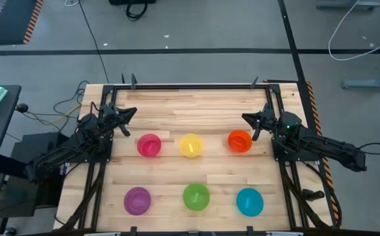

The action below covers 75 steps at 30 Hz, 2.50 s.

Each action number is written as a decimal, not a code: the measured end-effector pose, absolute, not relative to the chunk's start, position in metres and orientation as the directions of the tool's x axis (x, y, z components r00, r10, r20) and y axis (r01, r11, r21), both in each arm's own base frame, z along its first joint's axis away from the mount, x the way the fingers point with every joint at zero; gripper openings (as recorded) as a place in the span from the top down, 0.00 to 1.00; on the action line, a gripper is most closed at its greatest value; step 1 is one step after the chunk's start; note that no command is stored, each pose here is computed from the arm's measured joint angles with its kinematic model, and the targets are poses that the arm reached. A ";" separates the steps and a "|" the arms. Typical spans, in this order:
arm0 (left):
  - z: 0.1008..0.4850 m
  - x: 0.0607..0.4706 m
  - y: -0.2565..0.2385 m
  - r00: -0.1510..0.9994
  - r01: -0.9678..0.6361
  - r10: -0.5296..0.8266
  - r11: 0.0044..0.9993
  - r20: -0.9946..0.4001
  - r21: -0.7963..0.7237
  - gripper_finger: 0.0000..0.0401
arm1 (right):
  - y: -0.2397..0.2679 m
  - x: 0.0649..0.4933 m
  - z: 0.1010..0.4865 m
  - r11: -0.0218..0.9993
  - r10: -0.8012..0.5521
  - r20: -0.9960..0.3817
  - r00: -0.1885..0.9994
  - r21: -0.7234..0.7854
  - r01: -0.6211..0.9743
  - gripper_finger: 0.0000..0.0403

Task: Nest bowls inside each other
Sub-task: Stack the red bowl on top of the yellow bowl

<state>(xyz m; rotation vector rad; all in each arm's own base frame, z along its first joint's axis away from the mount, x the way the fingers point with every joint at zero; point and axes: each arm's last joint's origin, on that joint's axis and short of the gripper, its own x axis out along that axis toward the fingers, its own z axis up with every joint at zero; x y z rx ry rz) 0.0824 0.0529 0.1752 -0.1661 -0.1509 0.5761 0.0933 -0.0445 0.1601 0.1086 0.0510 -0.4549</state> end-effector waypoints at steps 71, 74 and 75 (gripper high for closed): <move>0.202 0.149 0.056 0.514 -0.593 0.159 0.776 -0.843 -0.215 0.94 | -0.034 0.148 0.233 0.838 -0.266 -0.772 0.577 0.111 0.535 0.88; 0.200 0.148 0.048 0.479 -0.604 0.150 0.771 -0.865 -0.200 0.96 | -0.029 0.149 0.233 0.841 -0.260 -0.771 0.582 0.114 0.528 0.88; 0.199 0.149 0.047 0.472 -0.608 0.152 0.769 -0.869 -0.196 0.96 | -0.028 0.149 0.233 0.842 -0.259 -0.770 0.583 0.117 0.527 0.88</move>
